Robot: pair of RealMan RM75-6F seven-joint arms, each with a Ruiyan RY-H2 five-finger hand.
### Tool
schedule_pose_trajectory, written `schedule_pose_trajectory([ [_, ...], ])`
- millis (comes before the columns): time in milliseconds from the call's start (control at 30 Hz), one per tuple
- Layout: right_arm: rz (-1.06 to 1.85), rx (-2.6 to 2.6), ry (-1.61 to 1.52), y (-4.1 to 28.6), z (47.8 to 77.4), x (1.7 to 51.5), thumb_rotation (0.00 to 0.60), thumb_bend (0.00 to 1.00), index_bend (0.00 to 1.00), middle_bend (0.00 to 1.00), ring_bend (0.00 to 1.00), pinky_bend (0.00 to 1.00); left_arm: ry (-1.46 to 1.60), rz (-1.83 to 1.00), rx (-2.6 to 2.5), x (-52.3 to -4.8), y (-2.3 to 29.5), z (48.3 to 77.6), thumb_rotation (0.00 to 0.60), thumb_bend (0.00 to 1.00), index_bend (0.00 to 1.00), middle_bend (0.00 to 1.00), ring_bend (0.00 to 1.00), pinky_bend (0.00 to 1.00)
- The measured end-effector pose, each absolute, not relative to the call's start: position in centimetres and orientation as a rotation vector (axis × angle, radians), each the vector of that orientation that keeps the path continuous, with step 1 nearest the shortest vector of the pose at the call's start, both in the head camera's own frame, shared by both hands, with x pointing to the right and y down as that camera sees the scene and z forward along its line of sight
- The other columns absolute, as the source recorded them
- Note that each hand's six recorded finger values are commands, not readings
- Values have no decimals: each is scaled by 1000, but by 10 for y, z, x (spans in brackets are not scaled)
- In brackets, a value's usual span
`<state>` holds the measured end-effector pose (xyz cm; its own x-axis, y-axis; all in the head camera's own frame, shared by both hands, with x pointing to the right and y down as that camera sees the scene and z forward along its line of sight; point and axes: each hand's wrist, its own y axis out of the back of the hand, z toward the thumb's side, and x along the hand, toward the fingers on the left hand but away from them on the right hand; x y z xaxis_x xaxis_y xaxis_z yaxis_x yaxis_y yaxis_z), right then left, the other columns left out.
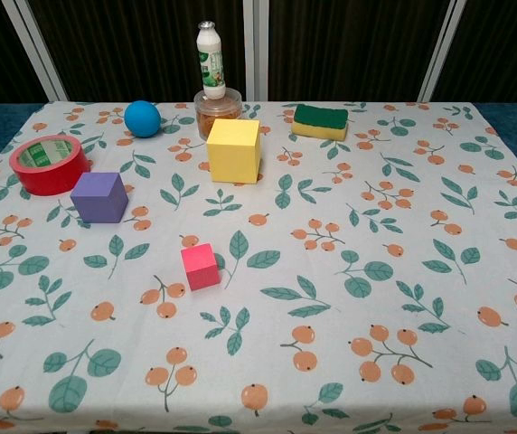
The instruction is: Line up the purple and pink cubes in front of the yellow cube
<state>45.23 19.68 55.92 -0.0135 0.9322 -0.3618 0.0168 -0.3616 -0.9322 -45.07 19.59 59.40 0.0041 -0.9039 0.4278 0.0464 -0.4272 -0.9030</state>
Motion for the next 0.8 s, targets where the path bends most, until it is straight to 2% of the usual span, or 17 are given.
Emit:
schedule_pose_trajectory([
  [567,1460,-1472,-1054,200,549,455,600,158,37,81,0,102,980,-1474,-1519,-443,195,590,600,54,196,179,156,284],
  [800,1440,-1461,-1051,195,544,453,600,157,36,81,0,102,1028,-1356,-1597,-426,169,589,600,61,222,229,156,284],
])
